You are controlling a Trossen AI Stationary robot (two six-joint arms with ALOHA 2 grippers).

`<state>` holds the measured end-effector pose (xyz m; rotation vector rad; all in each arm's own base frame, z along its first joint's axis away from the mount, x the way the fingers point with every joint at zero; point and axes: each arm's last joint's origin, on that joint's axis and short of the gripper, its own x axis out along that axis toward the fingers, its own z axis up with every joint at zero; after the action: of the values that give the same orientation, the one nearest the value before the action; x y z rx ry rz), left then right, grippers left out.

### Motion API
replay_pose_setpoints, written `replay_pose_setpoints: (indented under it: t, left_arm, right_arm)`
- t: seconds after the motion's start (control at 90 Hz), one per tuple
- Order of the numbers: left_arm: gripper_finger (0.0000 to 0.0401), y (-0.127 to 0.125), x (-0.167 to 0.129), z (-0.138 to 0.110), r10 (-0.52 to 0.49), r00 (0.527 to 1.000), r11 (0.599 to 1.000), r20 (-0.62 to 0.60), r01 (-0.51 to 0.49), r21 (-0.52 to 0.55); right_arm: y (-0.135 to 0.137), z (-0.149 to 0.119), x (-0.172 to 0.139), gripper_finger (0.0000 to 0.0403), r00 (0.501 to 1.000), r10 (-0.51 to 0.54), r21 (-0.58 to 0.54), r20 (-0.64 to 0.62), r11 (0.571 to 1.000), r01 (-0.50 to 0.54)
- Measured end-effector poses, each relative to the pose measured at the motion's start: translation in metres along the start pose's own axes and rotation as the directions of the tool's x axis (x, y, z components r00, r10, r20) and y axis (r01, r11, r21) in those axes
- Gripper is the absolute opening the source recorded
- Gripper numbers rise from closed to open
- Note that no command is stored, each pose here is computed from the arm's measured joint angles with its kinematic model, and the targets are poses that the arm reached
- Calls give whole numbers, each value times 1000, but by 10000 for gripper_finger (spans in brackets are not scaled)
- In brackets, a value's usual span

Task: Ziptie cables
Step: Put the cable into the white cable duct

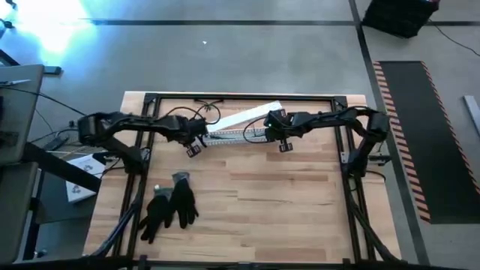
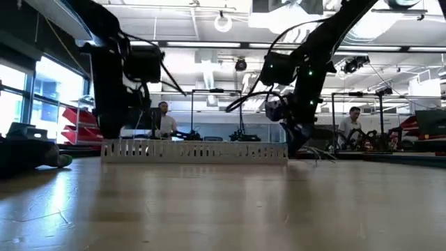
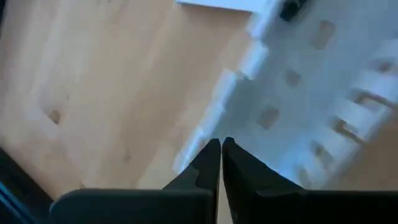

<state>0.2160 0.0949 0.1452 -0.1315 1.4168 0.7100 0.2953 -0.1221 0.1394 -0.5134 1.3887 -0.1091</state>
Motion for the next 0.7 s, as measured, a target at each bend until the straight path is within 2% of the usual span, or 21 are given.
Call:
replay_pose_setpoints:
  t: [0.2,0.367,0.578,0.7]
  left_arm:
    - [0,-9,11,13,-7,996,997,88,0,81]
    - [0,-18,5,17,-13,987,987,160,-12,157]
    - [0,-37,-15,12,-14,971,967,240,-47,249]
    - [0,-42,-43,7,-46,950,973,310,-28,229]
  right_arm:
    - [3,-2,7,0,999,23,-2,-34,1000,-23]
    - [9,-8,6,0,993,76,67,-94,995,-70]
    - [18,-11,1,0,978,133,97,-162,988,-118]
    - [25,-9,-3,0,976,134,89,-170,989,-120]
